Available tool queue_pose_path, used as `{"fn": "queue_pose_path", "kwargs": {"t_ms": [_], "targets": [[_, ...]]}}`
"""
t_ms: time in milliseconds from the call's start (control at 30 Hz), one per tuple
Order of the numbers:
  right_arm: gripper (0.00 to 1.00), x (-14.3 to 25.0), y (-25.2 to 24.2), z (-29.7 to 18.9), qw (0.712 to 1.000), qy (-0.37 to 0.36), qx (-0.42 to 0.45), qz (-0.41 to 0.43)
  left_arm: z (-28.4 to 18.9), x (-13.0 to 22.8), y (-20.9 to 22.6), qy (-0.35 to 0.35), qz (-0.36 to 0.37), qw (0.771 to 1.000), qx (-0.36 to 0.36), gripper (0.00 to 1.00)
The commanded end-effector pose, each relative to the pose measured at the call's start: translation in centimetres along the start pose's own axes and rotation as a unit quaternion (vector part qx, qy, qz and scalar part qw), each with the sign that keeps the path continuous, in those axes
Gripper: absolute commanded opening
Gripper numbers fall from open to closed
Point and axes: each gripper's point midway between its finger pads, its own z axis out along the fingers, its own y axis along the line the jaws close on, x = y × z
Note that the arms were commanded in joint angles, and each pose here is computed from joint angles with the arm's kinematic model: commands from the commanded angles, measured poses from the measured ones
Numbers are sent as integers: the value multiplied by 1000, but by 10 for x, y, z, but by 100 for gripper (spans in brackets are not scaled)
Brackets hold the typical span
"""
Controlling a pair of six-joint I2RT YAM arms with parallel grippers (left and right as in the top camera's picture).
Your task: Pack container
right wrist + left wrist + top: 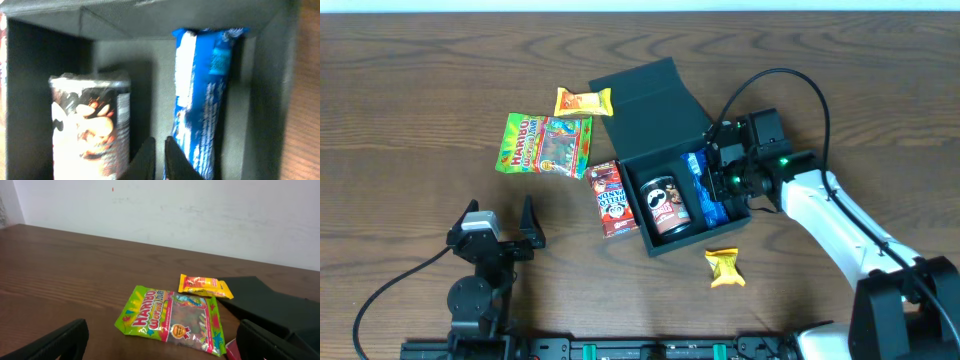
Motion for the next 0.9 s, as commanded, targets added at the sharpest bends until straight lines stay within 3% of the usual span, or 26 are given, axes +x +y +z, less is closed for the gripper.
{"fn": "queue_pose_path", "kwargs": {"t_ms": [0, 267, 533, 867], "targets": [[5, -4, 14, -6, 1000, -5, -23, -9, 0, 17, 4, 27, 9, 1000, -6, 95], [3, -5, 22, 10, 999, -3, -4, -45, 0, 17, 4, 27, 9, 1000, -6, 95], [2, 4, 12, 36, 992, 17, 98, -80, 0, 17, 4, 27, 9, 1000, -6, 95], [2, 12, -8, 48, 983, 37, 159, -86, 0, 17, 4, 27, 9, 1000, -6, 95]]}}
